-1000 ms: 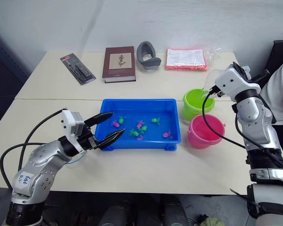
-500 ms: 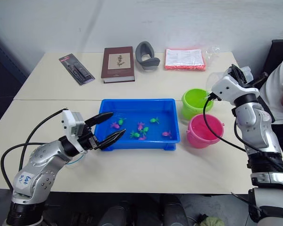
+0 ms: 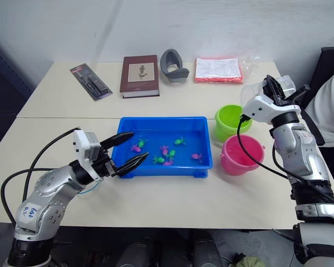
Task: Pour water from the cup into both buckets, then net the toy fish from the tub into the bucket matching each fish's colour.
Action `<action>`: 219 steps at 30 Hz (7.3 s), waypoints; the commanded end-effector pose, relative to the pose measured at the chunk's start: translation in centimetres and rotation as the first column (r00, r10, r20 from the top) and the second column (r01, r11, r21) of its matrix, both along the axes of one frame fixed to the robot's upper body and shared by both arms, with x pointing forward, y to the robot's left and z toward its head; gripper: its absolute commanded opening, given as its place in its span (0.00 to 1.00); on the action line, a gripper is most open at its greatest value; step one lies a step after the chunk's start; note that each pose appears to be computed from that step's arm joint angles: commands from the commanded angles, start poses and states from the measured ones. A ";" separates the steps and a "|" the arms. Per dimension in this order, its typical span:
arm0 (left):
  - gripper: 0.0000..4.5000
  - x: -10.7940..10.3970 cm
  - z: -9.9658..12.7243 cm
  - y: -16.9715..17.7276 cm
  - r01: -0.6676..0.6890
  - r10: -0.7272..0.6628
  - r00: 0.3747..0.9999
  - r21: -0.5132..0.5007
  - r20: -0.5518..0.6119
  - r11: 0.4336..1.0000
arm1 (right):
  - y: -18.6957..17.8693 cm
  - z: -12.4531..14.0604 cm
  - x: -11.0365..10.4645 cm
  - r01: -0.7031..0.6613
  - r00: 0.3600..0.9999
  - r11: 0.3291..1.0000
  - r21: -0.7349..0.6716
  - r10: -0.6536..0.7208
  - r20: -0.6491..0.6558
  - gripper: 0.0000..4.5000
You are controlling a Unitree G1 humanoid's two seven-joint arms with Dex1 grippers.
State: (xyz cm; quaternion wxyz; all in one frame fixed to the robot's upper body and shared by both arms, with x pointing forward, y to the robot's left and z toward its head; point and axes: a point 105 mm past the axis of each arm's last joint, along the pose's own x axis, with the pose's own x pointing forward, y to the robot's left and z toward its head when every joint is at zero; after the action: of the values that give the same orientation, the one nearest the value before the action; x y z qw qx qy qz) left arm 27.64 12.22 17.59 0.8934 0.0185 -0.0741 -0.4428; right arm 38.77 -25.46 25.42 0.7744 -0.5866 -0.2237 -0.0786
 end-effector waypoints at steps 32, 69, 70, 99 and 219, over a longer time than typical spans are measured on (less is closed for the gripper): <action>1.00 -2.0 0.3 -1.2 0.143 -0.143 0.990 0.016 -0.012 0.990 | -11.4 -12.8 -6.0 0.038 0.998 -0.196 0.980 0.052 -0.028 0.00; 1.00 -7.7 -3.1 14.7 -0.467 0.485 0.874 0.231 -0.029 0.854 | 1.1 -6.4 -15.2 -0.321 0.355 0.491 0.810 0.855 -0.378 0.98; 1.00 -8.2 -3.0 16.4 -0.553 0.567 0.824 0.212 -0.007 0.806 | 2.3 -6.7 -15.4 -0.356 0.298 0.484 0.799 0.870 -0.394 0.98; 1.00 -5.1 -7.3 20.7 -0.883 0.916 0.163 0.360 -0.366 0.301 | 9.9 -7.2 -15.2 -0.673 0.034 0.293 0.679 0.929 -0.368 0.98; 0.99 1.9 10.4 1.7 0.390 -0.398 0.917 0.166 0.016 0.906 | 18.4 -2.6 -13.3 -0.200 -0.260 0.365 0.909 0.875 -0.408 0.00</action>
State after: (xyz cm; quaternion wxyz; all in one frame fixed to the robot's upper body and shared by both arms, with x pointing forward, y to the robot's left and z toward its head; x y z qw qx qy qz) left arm 29.66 12.11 26.50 0.7630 0.1023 -0.0439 -0.6367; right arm 25.82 -6.47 21.43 0.7544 -0.0313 0.1280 0.6430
